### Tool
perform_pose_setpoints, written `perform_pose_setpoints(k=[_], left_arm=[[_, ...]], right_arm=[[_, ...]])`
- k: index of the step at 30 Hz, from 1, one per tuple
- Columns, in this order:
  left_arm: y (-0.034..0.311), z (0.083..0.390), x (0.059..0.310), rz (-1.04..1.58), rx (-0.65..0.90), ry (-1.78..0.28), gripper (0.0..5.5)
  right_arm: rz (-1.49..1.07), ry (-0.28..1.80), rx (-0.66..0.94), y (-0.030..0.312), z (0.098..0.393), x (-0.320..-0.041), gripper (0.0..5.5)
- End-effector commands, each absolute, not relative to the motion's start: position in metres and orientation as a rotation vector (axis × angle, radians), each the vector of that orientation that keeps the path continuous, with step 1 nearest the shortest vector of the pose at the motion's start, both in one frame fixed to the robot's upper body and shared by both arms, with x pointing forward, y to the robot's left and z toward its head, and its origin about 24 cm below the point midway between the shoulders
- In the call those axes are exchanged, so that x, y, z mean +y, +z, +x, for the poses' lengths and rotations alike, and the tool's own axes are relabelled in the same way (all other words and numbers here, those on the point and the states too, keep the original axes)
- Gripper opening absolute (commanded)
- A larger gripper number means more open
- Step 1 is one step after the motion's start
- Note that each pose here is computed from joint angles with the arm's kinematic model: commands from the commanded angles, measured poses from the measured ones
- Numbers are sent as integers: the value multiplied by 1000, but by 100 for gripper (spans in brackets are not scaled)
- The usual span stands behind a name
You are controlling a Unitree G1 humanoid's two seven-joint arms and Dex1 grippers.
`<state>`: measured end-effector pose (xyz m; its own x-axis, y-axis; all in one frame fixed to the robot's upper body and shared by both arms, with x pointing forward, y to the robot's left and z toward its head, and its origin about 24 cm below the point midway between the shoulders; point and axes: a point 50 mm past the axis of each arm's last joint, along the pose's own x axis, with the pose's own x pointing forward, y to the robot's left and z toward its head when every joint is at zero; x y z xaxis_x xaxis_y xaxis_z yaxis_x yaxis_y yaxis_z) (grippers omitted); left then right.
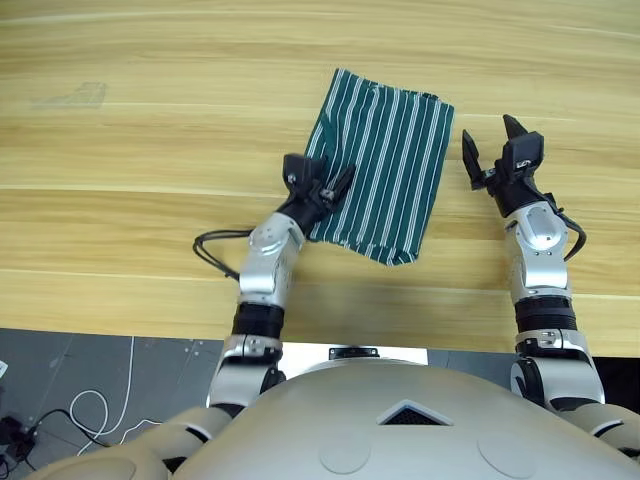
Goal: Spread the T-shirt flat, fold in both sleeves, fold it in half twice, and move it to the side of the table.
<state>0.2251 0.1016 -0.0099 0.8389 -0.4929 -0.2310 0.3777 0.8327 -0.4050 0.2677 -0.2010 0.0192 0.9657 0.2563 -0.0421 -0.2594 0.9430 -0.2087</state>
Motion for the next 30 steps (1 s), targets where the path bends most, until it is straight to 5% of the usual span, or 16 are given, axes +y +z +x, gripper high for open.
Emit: perform_pose_setpoints(k=[1, 5, 10, 16, 21, 25, 30], left_arm=[[-49, 108, 123, -404, 835, -361, 317], [-38, 84, 136, -379, 874, -371, 317], [-34, 89, 135, -373, 815, -382, 317], [-12, 163, 177, -21, 327, -136, 317], [17, 189, 191, 47, 49, -41, 317], [26, 182, 169, -102, 0, -158, 317], [19, 176, 153, -220, 53, -192, 317]], right_arm=[[-224, 273, 36, 22, 278, -193, 341], [-219, 282, 33, 25, 284, -186, 341], [-218, 315, 35, 24, 289, -176, 341], [-211, 346, 53, 10, 276, -176, 341], [-354, 428, 55, 1, 262, -182, 341], [-611, 514, 12, -6, 240, -196, 341], [-562, 526, -64, 4, 234, -185, 341]])
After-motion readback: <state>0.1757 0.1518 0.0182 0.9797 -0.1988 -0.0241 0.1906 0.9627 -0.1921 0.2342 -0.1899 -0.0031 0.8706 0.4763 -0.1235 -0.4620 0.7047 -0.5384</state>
